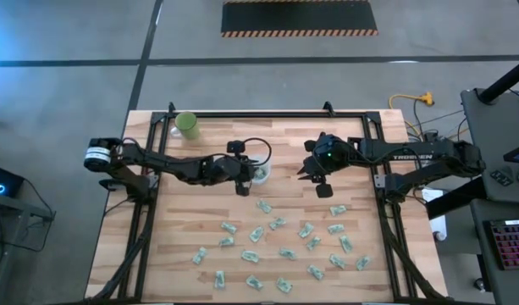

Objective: Pick and place Stevia / Truvia into bins
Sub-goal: Put the green stevia packet into the transparent container

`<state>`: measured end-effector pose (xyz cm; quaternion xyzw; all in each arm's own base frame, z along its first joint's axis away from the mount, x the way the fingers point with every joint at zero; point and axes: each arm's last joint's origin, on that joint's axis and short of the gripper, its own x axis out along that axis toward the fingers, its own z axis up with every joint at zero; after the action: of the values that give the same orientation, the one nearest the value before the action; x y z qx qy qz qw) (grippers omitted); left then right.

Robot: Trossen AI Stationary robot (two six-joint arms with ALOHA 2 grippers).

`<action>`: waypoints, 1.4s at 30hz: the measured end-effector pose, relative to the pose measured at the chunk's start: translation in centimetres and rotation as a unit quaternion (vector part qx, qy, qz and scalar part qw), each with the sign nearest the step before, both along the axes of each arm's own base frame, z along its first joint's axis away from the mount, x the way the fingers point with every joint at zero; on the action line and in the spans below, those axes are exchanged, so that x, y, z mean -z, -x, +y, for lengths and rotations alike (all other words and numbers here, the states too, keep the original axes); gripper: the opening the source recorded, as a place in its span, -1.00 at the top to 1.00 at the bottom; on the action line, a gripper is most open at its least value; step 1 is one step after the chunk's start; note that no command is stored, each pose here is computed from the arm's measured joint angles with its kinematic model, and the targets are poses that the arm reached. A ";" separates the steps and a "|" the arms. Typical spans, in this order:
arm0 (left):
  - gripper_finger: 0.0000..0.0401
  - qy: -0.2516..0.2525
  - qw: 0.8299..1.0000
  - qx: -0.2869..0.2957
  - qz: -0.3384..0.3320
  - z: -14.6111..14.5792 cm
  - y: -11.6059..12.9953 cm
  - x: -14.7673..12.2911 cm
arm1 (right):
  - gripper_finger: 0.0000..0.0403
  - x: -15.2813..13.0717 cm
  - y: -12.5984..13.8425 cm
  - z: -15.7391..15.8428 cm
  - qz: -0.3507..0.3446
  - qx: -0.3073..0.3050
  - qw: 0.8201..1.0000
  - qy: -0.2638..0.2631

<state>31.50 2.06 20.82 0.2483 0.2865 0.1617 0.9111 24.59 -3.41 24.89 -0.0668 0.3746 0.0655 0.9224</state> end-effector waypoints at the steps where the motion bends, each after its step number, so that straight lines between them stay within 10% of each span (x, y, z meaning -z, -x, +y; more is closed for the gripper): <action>1: 0.49 -0.002 1.000 -0.002 -0.001 0.0 0.0 -0.1 | 0.66 0.0 0.0 0.0 0.000 0.001 1.000 -0.001; 23: 0.33 -0.007 1.000 0.000 -0.031 -0.9 1.5 -2.3 | 0.66 4.8 4.3 3.6 0.270 0.089 0.945 -0.164; 42: 0.33 -0.007 1.000 0.000 -0.021 -0.9 1.6 -1.7 | 0.66 9.5 6.8 5.5 0.323 0.116 0.928 -0.145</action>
<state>29.88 1.19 22.53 0.2514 0.2657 0.1688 0.9153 17.79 2.13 15.42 0.1363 0.6436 0.0296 0.7525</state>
